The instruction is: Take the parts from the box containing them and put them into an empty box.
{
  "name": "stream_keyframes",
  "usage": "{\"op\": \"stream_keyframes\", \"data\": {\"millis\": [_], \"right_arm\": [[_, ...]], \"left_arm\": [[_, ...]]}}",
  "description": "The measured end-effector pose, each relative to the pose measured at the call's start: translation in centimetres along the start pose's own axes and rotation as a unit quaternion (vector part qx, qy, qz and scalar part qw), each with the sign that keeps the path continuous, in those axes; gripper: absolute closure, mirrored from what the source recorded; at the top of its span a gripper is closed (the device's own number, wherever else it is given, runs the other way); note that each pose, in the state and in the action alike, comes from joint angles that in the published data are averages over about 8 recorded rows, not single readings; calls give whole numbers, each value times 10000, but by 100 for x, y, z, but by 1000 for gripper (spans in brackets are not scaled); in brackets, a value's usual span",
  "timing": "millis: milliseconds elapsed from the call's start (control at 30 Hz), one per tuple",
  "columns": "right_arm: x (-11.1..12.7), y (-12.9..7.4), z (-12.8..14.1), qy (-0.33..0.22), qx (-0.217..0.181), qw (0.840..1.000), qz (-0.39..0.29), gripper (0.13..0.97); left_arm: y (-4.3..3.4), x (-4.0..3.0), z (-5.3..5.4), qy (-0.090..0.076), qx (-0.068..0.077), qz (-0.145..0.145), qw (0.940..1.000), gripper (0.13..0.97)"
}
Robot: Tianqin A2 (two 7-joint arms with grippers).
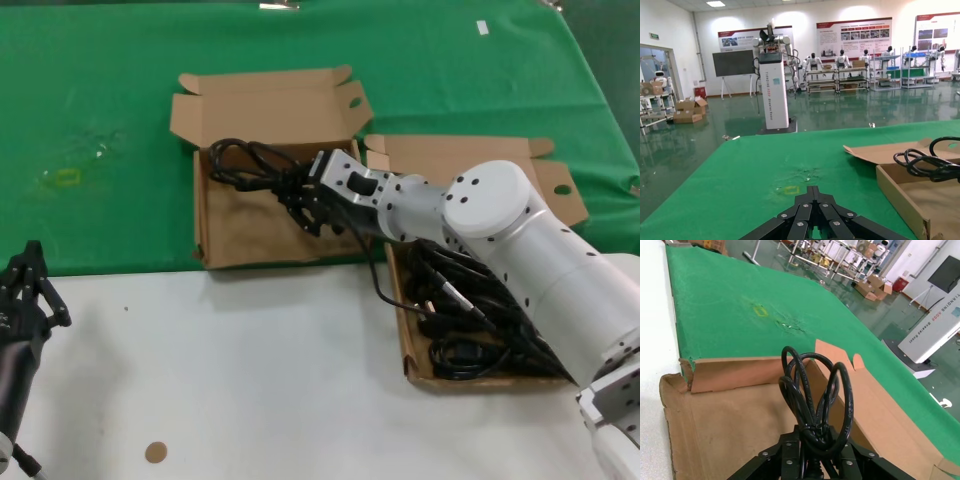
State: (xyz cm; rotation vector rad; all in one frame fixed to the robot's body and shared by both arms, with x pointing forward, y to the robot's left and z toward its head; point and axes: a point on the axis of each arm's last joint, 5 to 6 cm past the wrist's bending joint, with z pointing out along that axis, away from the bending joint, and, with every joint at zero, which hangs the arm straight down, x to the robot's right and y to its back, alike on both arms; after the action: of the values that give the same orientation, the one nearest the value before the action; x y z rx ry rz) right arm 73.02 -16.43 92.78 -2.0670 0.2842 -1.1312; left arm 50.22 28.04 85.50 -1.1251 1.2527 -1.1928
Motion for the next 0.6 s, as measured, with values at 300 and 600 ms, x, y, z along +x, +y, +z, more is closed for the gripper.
{"op": "stream_keyframes", "data": {"millis": [300,600], "right_arm": [[3,-19,26,46,-60,10000,-18,809],[30,-32,21,130,-77,9999,-2,697]], "left_arm": [[0,0,0,0,0,0,10000,953],[0,0,0,0,0,0,10000,953]]}}
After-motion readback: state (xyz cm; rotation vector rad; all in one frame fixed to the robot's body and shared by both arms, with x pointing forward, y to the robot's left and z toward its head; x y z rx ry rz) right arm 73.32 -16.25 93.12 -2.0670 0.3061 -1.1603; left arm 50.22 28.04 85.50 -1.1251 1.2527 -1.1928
